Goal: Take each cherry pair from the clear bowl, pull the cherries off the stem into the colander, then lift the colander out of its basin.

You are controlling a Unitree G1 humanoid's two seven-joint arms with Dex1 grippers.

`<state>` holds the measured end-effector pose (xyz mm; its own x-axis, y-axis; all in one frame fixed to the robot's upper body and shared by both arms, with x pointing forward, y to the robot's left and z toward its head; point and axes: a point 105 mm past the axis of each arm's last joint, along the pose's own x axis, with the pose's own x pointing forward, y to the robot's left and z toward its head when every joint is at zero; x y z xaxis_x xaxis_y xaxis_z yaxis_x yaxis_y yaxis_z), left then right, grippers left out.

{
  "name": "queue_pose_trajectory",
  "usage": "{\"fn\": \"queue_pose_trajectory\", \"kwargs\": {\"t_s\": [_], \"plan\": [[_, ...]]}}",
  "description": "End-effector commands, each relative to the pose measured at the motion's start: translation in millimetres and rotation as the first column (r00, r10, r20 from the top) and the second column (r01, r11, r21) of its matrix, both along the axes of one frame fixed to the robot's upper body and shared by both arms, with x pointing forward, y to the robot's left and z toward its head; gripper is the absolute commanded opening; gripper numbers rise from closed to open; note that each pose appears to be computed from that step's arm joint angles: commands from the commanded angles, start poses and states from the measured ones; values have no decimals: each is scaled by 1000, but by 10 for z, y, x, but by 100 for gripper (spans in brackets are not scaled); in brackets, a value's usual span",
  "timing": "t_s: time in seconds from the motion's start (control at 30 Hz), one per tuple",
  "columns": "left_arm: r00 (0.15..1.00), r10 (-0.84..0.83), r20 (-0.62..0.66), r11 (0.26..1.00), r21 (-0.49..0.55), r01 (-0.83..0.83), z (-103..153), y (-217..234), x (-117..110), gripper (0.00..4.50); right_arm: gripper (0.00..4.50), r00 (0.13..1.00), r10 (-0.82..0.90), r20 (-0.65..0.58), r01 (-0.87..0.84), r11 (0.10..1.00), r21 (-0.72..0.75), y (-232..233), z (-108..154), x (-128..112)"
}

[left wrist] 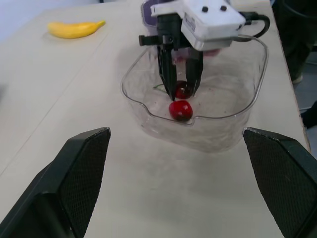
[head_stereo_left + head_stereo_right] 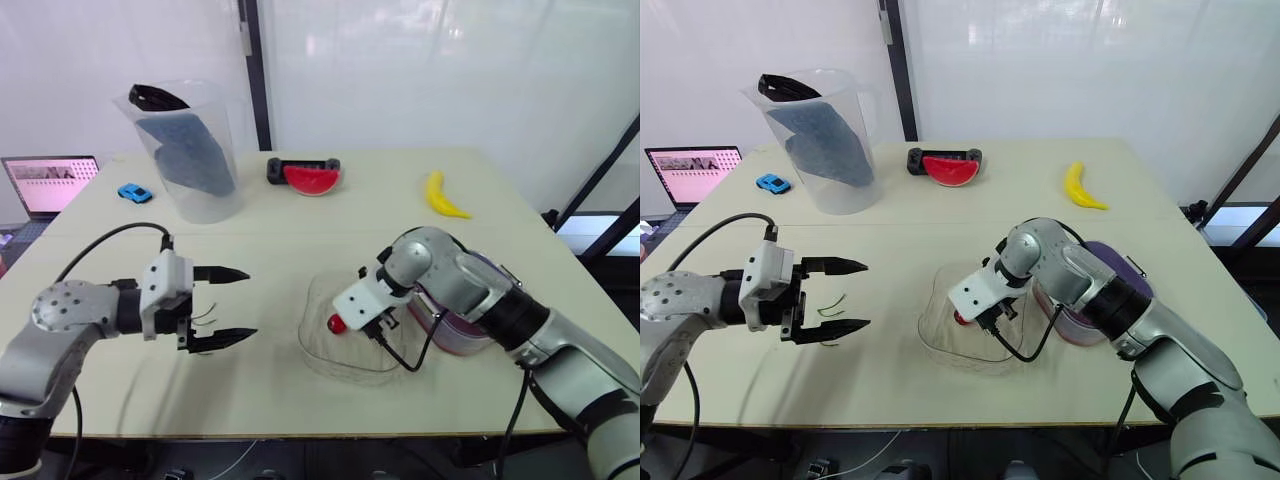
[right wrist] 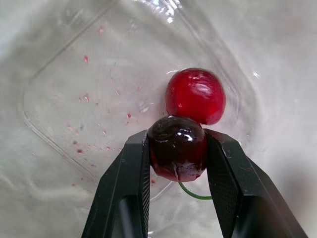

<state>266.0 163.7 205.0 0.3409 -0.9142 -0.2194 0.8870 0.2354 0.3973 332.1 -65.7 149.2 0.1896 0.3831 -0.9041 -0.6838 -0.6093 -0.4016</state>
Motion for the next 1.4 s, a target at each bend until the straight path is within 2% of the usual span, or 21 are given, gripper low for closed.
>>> {"fn": "queue_pose_trajectory", "kwargs": {"t_s": [0.03, 0.1, 0.13, 0.17, 0.2, 0.3, 0.4, 0.43, 0.53, 0.67, 0.73, 1.0, 1.13, 1.33, 1.4], "plan": [[999, -12, 29, 1000, 6, 12, 54, -16, 5, 450, 247, 999, 19, 50, -20, 1000, 8, 19, 179, 44], [999, -15, 31, 1000, 5, 15, 53, -22, 15, 450, 338, 1000, -7, 28, 5, 999, 43, 28, 232, 24], [999, -15, 37, 1000, 3, 15, 60, -25, 30, 450, 401, 1000, -11, 6, 10, 998, 67, 39, 276, -17], [999, -11, 43, 1000, -7, 12, 77, -25, 54, 450, 441, 1000, -9, -24, 11, 995, 98, 52, 332, -78], [999, -11, 44, 1000, -15, 11, 92, -24, 70, 450, 446, 999, -15, -52, 21, 991, 128, 59, 385, -126], [999, -16, 49, 999, -27, 18, 126, -29, 88, 450, 446, 992, -72, -108, 92, 975, 200, 28, 495, -203], [999, -23, 49, 999, -36, 25, 150, -40, 89, 450, 446, 946, -201, -254, 282, 898, 339, 11, 647, -331], [999, -27, 45, 999, -35, 29, 143, -43, 82, 450, 446, 909, -261, -326, 382, 836, 394, 38, 699, -359], [999, -36, 39, 999, -33, 38, 116, -61, 84, 450, 446, 780, -479, -402, 625, 626, 467, 6, 719, -311], [998, -50, 43, 998, -41, 52, 126, -91, 105, 450, 446, 546, -671, -502, 837, 408, 365, -127, 586, -311], [997, -57, 45, 997, -47, 59, 142, -95, 115, 450, 446, 488, -668, -562, 872, 346, 347, -114, 539, -286], [996, -77, 55, 996, -43, 79, 162, -119, 168, 450, 446, 357, -749, -558, 924, 198, 326, -115, 86, -195], [996, -75, 56, 996, -38, 77, 166, -103, 183, 450, 446, 347, -772, -532, 928, 201, 313, -72, -34, -214], [996, -69, 56, 997, -33, 71, 158, -86, 161, 450, 446, 338, -787, -516, 930, 193, 314, -39, -63, -193], [996, -66, 57, 997, -34, 68, 157, -89, 161, 450, 388, 342, -788, -512, 928, 199, 315, -21, -60, -195]]}}
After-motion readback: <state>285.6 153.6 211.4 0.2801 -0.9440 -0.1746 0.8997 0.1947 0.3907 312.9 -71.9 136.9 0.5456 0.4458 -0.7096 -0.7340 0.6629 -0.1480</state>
